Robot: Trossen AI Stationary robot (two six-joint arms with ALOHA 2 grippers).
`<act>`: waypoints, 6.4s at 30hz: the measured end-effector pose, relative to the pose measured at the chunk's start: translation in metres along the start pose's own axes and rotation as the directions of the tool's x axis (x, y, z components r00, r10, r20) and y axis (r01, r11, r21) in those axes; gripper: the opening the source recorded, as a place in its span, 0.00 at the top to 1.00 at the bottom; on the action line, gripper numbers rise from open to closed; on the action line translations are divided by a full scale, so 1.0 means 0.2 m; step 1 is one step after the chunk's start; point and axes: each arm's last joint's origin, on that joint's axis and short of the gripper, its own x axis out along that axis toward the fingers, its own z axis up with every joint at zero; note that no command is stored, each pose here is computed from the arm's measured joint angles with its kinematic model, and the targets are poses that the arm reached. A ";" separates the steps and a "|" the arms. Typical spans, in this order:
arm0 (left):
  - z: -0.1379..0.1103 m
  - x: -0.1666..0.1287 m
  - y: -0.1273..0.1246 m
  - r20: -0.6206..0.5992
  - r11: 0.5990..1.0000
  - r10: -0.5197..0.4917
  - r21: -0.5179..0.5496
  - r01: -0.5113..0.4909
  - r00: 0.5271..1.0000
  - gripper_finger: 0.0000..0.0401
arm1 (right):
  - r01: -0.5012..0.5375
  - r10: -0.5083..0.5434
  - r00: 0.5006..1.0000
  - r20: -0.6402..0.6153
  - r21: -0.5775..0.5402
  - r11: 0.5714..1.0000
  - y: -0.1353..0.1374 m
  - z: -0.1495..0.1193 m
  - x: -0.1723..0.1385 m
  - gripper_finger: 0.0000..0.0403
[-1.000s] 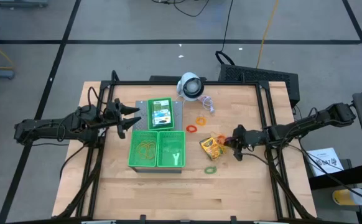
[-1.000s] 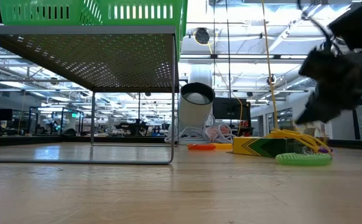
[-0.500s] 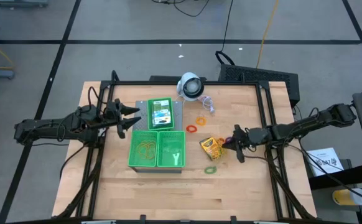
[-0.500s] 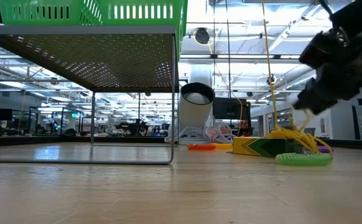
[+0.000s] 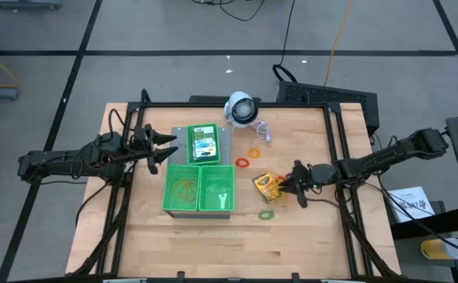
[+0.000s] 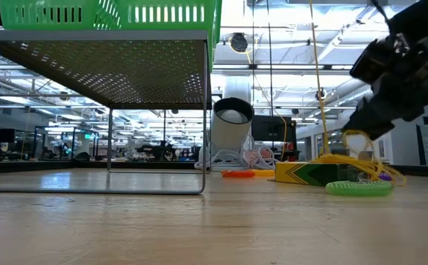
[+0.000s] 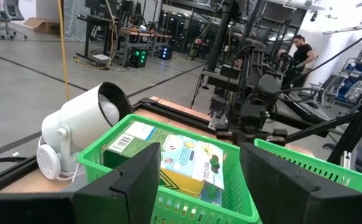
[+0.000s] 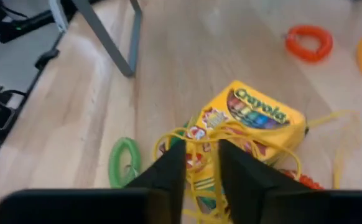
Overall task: Pick & Place Office Desk Supplies
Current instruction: Put the yellow rubber band into the bottom left green basket on the shelf
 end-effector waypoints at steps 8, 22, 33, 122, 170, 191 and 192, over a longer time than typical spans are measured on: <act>0.00 0.00 0.00 0.006 1.000 -0.001 -0.001 0.001 1.000 0.43 | 0.016 -0.015 0.999 -0.041 0.034 0.999 -0.01 -0.05 0.10 0.58; 0.00 0.00 0.00 0.005 1.000 -0.001 -0.007 0.001 1.000 0.43 | -0.016 0.019 0.995 -0.093 0.033 0.999 -0.02 -0.07 0.13 0.59; 0.00 0.00 0.00 0.005 1.000 -0.001 -0.008 0.001 1.000 0.43 | 0.004 -0.005 0.994 -0.105 -0.015 1.000 -0.03 -0.06 0.07 0.63; 0.10 1.16 -0.71 -0.180 0.898 -0.298 0.281 0.339 0.937 0.43 | 0.138 0.414 0.607 0.679 -0.603 0.786 0.35 0.74 0.15 1.00; 0.26 0.26 -0.80 -0.350 0.976 0.215 0.044 -0.213 0.912 0.99 | -0.056 0.390 0.659 0.643 -0.475 0.878 0.14 0.34 -0.25 0.69; 0.09 0.22 -0.78 -0.368 0.915 0.261 -0.199 -0.350 0.892 0.74 | -0.061 0.394 0.661 0.639 -0.478 0.876 0.13 0.33 -0.25 0.72; 0.09 0.22 -0.78 -0.369 0.914 0.260 -0.205 -0.351 0.892 0.70 | -0.061 0.395 0.661 0.638 -0.478 0.876 0.13 0.33 -0.25 0.72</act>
